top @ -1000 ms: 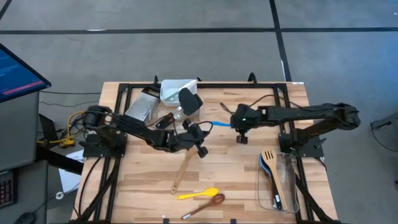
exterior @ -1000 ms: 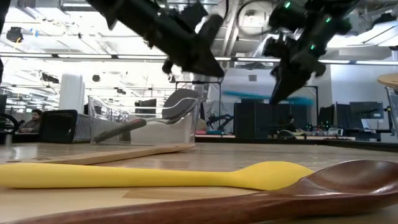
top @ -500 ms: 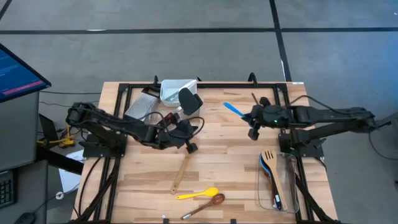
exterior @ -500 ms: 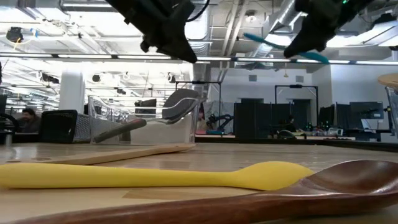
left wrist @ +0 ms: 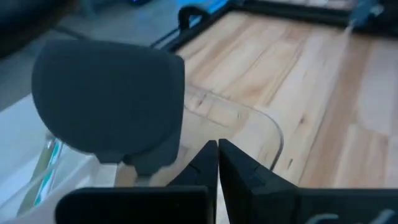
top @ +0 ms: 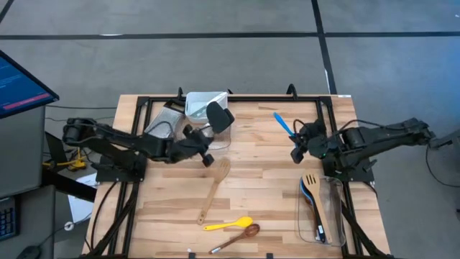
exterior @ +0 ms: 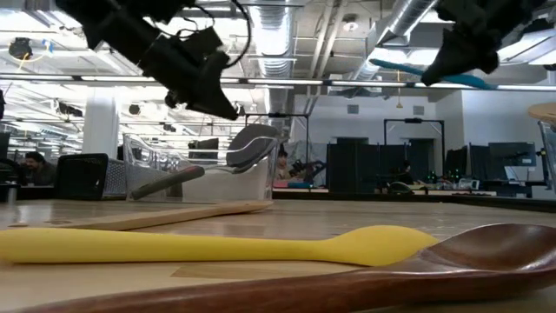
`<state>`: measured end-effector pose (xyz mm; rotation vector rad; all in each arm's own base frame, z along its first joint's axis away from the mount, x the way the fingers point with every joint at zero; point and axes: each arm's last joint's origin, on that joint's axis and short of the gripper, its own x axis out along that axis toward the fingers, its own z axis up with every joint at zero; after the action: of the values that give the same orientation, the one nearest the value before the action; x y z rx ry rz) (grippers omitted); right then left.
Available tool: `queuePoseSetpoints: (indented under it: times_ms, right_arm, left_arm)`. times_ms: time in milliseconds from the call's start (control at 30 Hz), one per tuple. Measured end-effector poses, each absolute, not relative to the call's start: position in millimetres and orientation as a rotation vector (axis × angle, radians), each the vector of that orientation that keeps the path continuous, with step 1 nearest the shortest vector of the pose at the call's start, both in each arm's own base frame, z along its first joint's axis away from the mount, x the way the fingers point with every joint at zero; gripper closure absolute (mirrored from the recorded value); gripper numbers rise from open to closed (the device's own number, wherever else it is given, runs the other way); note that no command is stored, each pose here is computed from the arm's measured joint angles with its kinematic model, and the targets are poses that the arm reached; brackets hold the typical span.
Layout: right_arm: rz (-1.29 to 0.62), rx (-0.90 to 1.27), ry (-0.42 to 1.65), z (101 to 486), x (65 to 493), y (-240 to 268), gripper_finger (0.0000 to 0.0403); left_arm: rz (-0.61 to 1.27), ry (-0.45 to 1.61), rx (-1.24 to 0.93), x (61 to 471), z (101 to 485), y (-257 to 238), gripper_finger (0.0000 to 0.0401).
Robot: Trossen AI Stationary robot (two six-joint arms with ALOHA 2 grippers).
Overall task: Pick & Place Kitchen Items
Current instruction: Put the blue spoon into the bottom transparent bin
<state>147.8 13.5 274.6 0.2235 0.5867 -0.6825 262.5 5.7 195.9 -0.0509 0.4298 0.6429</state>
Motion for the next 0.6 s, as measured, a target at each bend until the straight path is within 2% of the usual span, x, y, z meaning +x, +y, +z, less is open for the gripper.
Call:
queuePoseSetpoints:
  times_ms: [300, 600]
  right_arm:
    - [-0.722, 0.391, 0.582, 263, 150, 33, 0.0374]
    - [-0.784, 0.396, 0.571, 267, 161, 57, 0.0374]
  left_arm:
    - [0.534, 0.249, -0.056, 223, 183, 17, 0.0399]
    - [0.528, 0.180, -0.077, 205, 184, 20, 0.0399]
